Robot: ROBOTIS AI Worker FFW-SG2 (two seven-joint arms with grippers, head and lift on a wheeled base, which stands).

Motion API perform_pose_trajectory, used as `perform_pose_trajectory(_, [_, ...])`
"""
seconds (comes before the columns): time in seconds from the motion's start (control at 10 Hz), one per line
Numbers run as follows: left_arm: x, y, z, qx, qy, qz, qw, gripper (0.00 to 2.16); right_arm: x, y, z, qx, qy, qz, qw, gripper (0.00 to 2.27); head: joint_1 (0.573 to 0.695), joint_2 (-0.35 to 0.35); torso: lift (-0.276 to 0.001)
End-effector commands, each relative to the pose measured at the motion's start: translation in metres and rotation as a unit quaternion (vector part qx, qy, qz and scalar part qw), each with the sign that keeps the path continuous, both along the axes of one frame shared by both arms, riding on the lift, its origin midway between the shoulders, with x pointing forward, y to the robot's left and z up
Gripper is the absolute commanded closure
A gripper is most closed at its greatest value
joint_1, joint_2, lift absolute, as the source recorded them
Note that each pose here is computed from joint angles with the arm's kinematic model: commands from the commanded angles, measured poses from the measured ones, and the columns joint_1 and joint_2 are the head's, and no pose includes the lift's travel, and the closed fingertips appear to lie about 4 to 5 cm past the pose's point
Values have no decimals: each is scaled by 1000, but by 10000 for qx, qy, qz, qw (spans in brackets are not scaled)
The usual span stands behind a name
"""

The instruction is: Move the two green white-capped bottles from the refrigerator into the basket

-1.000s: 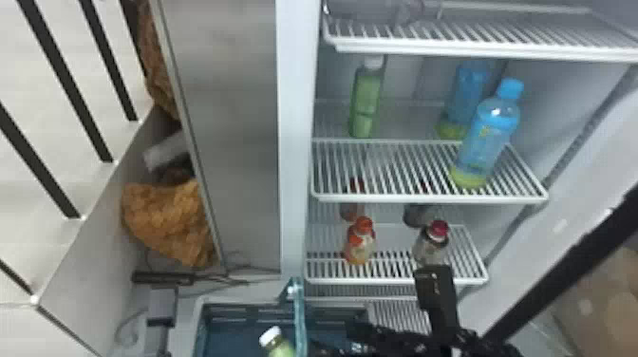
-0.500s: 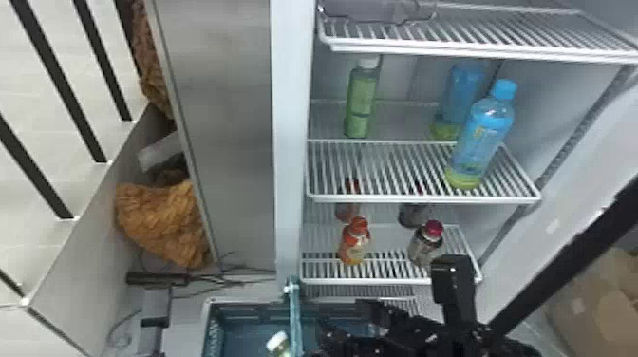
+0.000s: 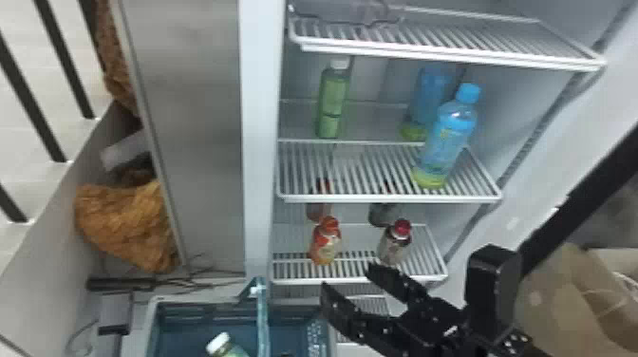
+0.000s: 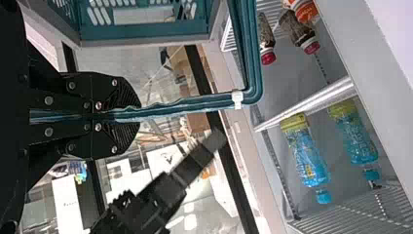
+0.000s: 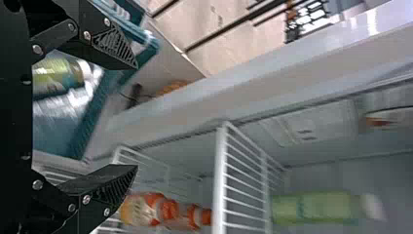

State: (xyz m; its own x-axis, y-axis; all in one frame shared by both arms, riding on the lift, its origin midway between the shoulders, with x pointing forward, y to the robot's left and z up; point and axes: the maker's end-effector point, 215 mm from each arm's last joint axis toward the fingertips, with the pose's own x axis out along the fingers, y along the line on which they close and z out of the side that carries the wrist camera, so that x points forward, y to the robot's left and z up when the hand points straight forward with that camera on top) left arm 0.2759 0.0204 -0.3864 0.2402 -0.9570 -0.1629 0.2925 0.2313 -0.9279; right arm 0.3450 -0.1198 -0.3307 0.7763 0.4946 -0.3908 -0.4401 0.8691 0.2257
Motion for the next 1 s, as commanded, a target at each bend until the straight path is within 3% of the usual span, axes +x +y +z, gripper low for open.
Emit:
perform_pose_trajectory(0.0, [0, 0, 0, 5, -6, -6, 10000, 1202, 8, -5, 34, 139, -617, -201, 9978, 332, 695, -185, -4])
perform_pose_trajectory(0.2, [0, 1, -1, 5, 13, 18, 10000, 1202, 23, -17, 66, 281, -1318, -537, 9894, 320, 695, -199, -4])
perform_pose_trajectory(0.9, [-1, 2, -2, -14, 37, 49, 10000, 1202, 109, -49, 80, 96, -2548, -1121, 9604, 75, 695, -229, -4])
